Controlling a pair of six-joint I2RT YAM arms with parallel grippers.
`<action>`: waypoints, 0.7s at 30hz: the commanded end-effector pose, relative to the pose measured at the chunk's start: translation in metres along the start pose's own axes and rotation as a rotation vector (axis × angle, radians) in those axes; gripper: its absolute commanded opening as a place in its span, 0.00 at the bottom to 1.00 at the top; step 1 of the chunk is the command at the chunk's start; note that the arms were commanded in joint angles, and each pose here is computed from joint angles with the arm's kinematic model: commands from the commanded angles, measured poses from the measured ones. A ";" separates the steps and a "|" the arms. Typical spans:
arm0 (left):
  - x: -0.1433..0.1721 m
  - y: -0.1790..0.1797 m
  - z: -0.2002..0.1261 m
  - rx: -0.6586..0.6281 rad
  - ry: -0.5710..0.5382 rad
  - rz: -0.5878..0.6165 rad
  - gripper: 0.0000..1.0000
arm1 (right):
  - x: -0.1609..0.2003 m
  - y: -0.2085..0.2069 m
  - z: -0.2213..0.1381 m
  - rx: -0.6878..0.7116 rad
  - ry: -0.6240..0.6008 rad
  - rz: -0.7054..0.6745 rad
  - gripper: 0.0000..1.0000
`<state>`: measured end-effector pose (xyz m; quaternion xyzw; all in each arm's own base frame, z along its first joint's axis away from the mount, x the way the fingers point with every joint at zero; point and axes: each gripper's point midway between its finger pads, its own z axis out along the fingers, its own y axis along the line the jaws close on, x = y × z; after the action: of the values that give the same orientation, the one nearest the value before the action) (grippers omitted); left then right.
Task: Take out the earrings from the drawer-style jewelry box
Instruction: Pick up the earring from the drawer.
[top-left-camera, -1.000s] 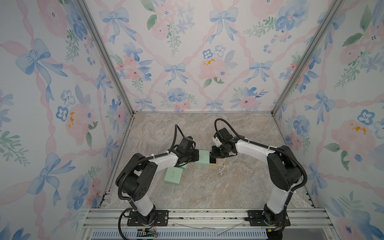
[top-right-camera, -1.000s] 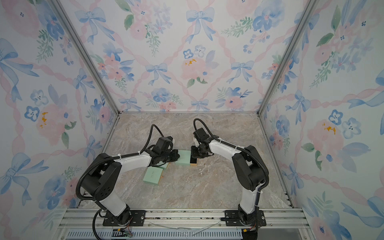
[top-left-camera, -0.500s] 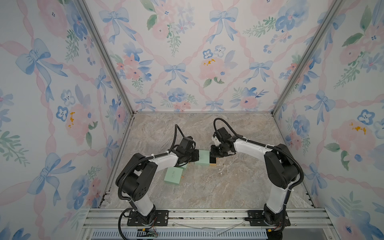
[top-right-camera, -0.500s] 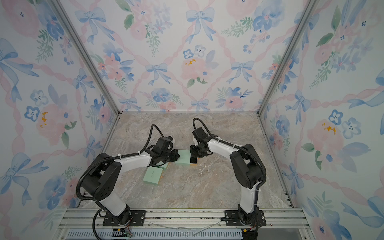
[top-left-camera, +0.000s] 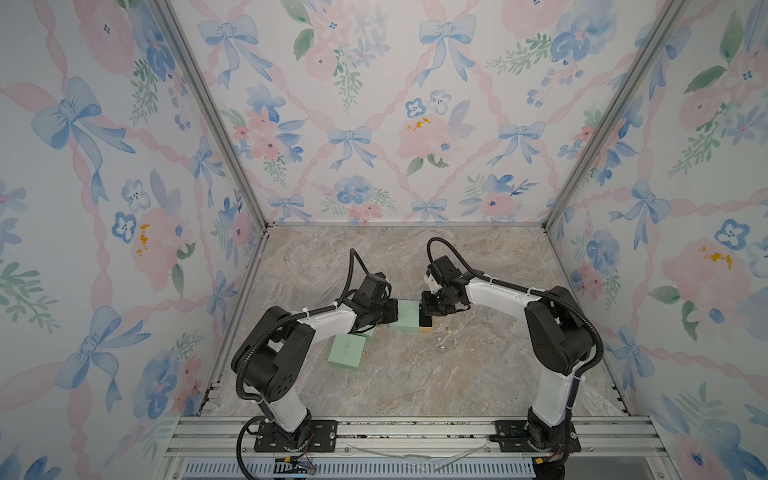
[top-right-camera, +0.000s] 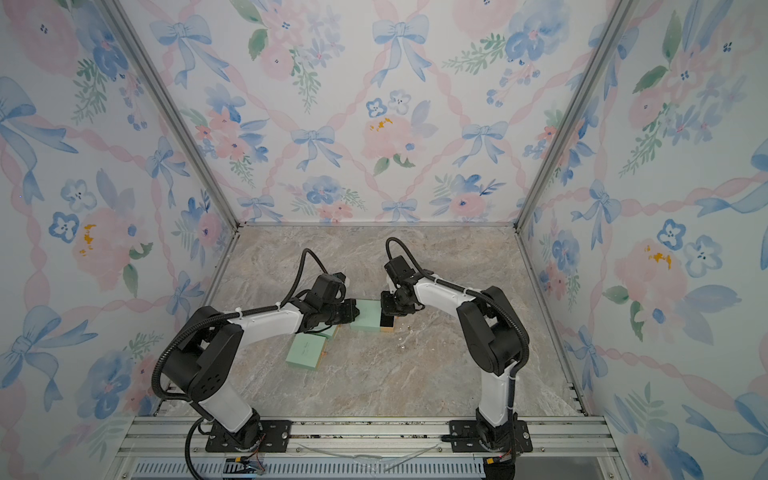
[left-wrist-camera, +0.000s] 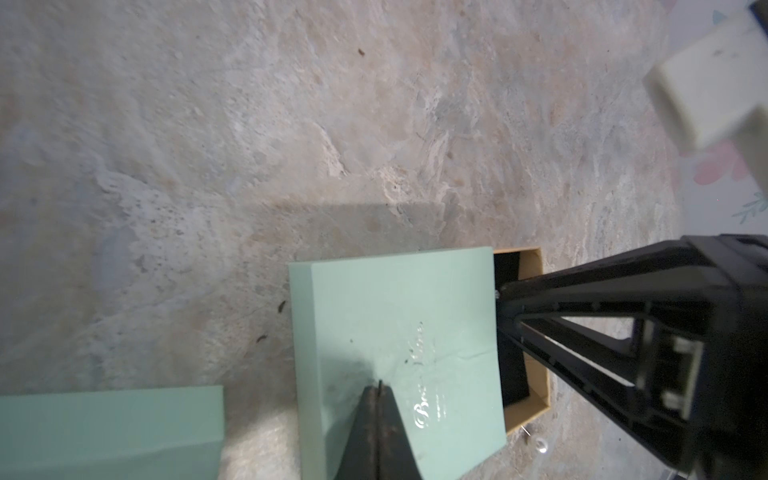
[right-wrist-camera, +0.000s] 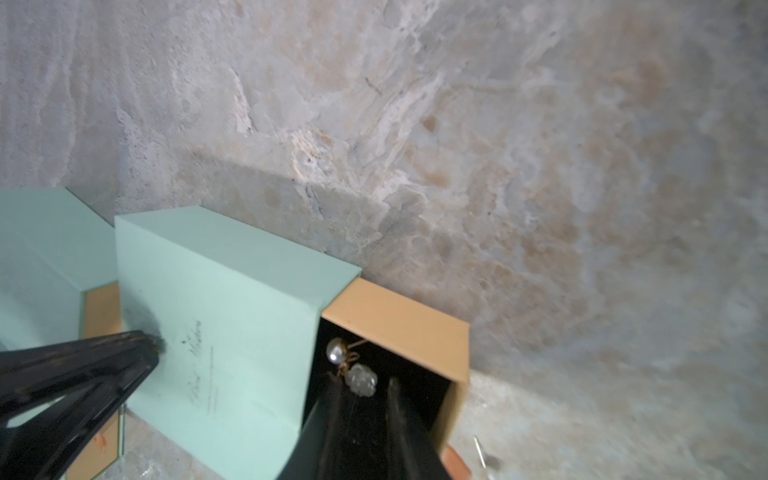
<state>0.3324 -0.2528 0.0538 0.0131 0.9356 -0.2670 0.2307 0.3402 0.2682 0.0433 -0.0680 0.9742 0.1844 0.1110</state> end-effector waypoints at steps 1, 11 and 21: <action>0.031 0.032 0.005 -0.110 0.094 -0.014 0.00 | -0.003 0.003 0.004 0.009 -0.007 0.002 0.23; 0.031 0.033 0.005 -0.112 0.093 -0.015 0.00 | -0.004 0.004 0.010 -0.007 -0.001 0.009 0.22; 0.031 0.033 0.005 -0.112 0.093 -0.018 0.00 | -0.005 0.003 0.013 -0.019 -0.005 0.024 0.21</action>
<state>0.3323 -0.2528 0.0538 0.0129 0.9356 -0.2671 0.2306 0.3448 0.2724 0.0386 -0.0635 0.9728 0.1912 0.1144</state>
